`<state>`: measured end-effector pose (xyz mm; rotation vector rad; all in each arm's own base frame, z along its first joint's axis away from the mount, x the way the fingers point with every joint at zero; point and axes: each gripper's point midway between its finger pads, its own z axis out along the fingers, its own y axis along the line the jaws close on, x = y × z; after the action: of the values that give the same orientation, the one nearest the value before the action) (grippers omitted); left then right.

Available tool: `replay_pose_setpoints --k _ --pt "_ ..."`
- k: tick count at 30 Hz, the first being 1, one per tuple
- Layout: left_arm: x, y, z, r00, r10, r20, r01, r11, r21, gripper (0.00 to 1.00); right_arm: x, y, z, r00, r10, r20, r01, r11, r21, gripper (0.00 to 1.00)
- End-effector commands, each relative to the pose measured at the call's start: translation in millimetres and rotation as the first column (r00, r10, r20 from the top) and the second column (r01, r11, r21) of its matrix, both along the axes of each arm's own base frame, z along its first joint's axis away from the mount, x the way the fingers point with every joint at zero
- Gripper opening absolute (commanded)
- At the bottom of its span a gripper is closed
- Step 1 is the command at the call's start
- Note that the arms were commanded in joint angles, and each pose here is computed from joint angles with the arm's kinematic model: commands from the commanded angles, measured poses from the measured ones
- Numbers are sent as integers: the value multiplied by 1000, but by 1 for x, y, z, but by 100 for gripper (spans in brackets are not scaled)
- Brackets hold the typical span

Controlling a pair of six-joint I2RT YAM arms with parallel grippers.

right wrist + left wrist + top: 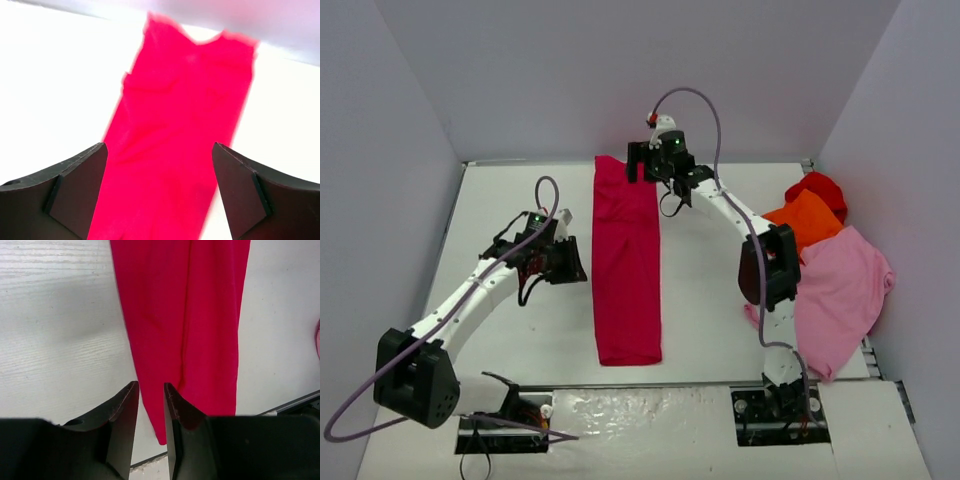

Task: Fold and stack the t-shirts
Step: Rotate the tshirt 90 degrees

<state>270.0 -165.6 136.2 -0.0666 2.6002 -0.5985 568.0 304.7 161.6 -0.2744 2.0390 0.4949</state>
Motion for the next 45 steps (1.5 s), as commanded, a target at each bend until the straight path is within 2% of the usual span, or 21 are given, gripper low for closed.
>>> replay_pose_setpoints --k 1,3,4,5,6,7,8,10,12,16,19,21,24,26,32,36,39,42,45 --pt "-3 -15 31 1000 -8 4 9 995 -97 24 -74 -72 119 972 -195 131 191 981 44 76" --pt "-15 -21 22 997 -10 -73 0 991 -132 24 -123 -97 101 971 -237 35 234 970 65 70" --pt "-19 -24 17 994 -6 -111 -11 989 -150 24 -149 -101 69 973 -222 -68 227 971 76 69" --pt "-25 -27 12 989 -11 -146 -14 985 -169 24 -166 -104 69 974 -203 -102 214 970 112 69" --pt "-30 -30 8 985 -20 -170 -12 982 -189 24 -196 -112 23 953 -192 -233 219 971 97 67" --pt "-36 -34 1 981 -34 -193 -7 978 -211 24 -225 -106 12 933 -149 -328 216 960 179 65" --pt "-38 -35 0 979 -32 -199 -13 976 -219 24 -231 -103 14 931 -133 -340 211 956 205 64" --pt "-48 -37 -10 971 -33 -239 -25 971 -236 24 -285 -97 -26 862 -79 -501 245 929 276 62" --pt "-56 -37 -17 962 -33 -271 -35 969 -243 25 -319 -94 -46 821 -40 -570 281 897 342 62" --pt "-81 -32 -34 937 -32 -347 -53 971 -232 30 -370 -91 -79 735 23 -678 288 894 343 66" --pt "-96 -32 -46 915 -29 -403 -79 966 -247 32 -394 -89 -102 668 44 -743 300 898 323 68" --pt "-96 -34 -45 917 -25 -398 -91 958 -271 32 -406 -84 -108 653 65 -754 289 899 328 68" --pt "-97 -36 -48 920 -24 -391 -98 952 -289 34 -410 -72 -106 654 124 -746 276 880 387 68" --pt "-95 -37 -49 919 -30 -393 -93 953 -290 34 -418 -61 -109 621 199 -758 275 850 449 68" --pt "-82 -39 -48 929 -11 -369 -99 955 -279 34 -441 -51 -132 557 200 -806 226 897 379 69" --pt "-69 -40 -44 939 5 -345 -103 958 -267 34 -448 -48 -135 536 218 -816 239 888 394 68" --pt "-65 -43 -43 938 -3 -346 -97 957 -272 34 -464 -49 -138 486 213 -848 219 909 354 68" --pt "-62 -43 -42 943 4 -334 -101 957 -273 34 -472 -58 -136 507 175 -844 194 931 309 68" --pt "-60 -44 -47 942 9 -336 -106 957 -271 34 -465 -59 -136 535 166 -828 237 912 336 67"
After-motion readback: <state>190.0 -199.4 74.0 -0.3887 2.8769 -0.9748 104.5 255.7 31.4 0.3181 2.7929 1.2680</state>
